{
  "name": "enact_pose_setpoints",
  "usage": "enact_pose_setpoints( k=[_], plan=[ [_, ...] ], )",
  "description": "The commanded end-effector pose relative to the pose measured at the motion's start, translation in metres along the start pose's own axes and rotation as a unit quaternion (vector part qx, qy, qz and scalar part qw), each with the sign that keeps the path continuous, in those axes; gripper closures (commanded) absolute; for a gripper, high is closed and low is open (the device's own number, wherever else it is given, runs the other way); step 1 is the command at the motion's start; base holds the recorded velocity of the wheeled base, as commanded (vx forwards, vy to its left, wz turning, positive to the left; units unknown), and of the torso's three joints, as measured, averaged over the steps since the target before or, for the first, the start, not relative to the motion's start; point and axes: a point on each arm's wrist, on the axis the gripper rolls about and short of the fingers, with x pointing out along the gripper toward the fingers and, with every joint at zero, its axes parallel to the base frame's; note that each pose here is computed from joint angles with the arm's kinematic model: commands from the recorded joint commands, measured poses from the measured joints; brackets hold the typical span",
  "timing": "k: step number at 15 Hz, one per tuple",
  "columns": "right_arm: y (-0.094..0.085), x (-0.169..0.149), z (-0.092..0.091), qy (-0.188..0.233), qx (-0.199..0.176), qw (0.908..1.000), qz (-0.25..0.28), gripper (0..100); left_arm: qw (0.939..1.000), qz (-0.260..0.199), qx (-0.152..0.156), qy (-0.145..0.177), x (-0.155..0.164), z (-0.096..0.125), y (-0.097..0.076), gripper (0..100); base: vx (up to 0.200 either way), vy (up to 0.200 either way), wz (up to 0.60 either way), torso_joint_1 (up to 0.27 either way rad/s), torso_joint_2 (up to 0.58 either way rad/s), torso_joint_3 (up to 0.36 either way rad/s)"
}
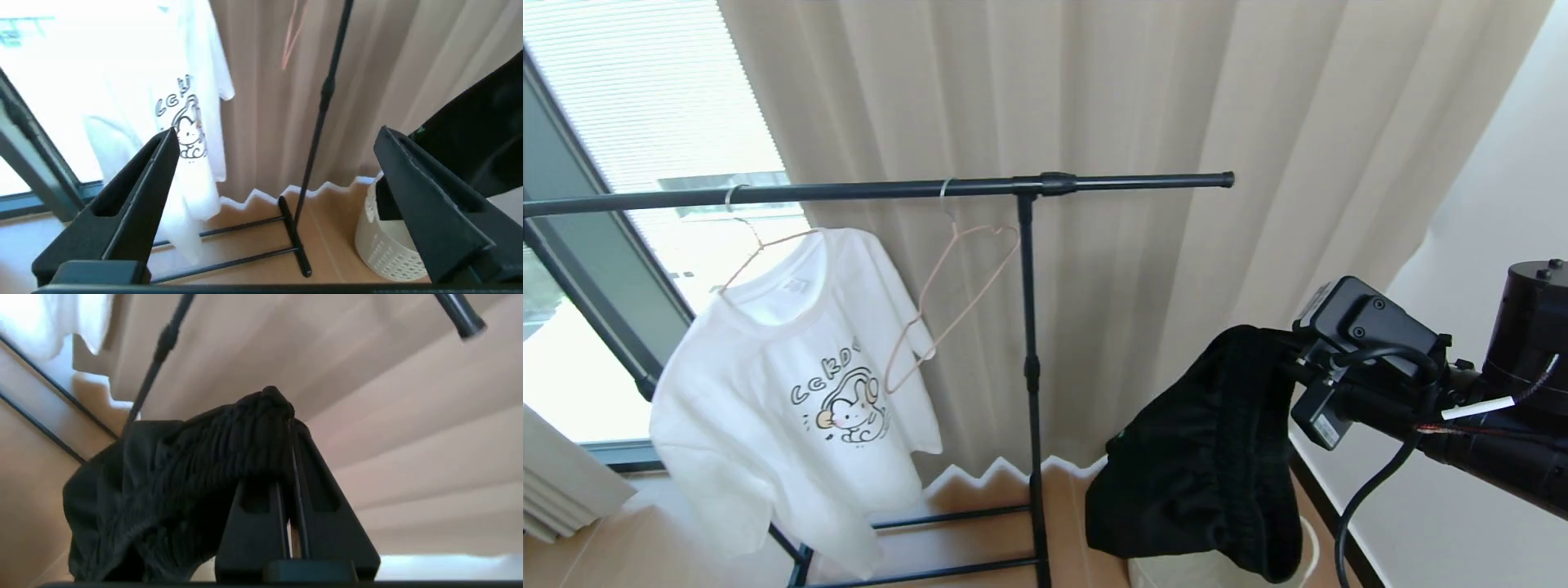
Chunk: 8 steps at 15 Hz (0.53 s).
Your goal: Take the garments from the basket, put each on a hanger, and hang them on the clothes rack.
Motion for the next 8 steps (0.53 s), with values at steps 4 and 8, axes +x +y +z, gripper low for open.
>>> enact_pose_setpoints(
  k=[4, 8],
  plan=[
    [0.0004, 0.0001, -0.0004, 0.001, 0.000, 1.0000, 0.001, 100, 1.0000, 0.000, 0.000, 0.001, 0.0001, 0.0000, 0.0000, 0, 0.000, 0.000, 0.00, 0.000, 0.00, 0.000],
    [0.0006, 0.0001, -0.0007, 0.001, 0.000, 1.0000, 0.002, 100, 1.0000, 0.000, -0.001, 0.002, 0.0001, -0.0001, 0.0000, 0, 0.000, 0.100, 0.00, 0.001, 0.00, 0.002]
  ],
)
